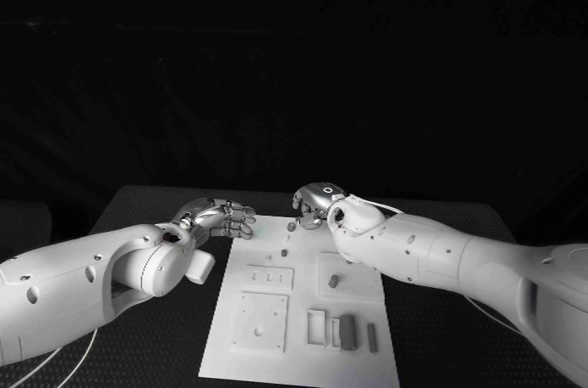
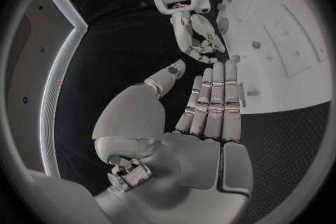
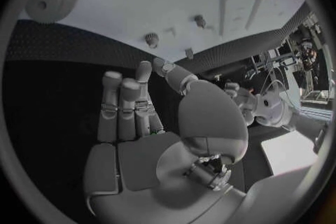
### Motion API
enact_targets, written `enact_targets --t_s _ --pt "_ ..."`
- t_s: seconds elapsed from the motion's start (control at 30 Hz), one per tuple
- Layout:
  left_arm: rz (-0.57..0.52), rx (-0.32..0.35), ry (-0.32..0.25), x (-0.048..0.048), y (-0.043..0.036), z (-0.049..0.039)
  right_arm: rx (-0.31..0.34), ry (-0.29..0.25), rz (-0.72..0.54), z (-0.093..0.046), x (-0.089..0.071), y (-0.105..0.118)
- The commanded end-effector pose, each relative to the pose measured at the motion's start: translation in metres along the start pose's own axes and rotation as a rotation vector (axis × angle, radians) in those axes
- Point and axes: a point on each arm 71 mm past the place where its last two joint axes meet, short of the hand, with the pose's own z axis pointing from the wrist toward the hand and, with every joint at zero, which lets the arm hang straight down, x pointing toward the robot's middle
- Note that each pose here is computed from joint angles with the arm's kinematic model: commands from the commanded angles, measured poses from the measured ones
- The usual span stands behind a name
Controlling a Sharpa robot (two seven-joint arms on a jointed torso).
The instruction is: Assemble the parts on the task board
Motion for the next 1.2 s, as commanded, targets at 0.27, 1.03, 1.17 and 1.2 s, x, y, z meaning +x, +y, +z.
enact_targets --t_s 0.27,1.03,1.17,1.2 --pt "0.006 0.019 0.005 -0.0093 -0.0002 0.0 -0.01 0.071 0.169 -0.027 -0.037 -0.047" --pt "0.013 0.014 0.021 -0.008 0.0035 0.0031 0.056 0.191 0.031 -0.039 -0.011 -0.091" --pt "0.014 0.013 0.022 -0.0079 0.0037 0.0032 0.06 0.204 0.035 -0.037 -0.009 -0.091" --pt "0.014 0.013 0.022 -0.0078 0.0036 0.0031 0.061 0.209 0.037 -0.037 -0.008 -0.091"
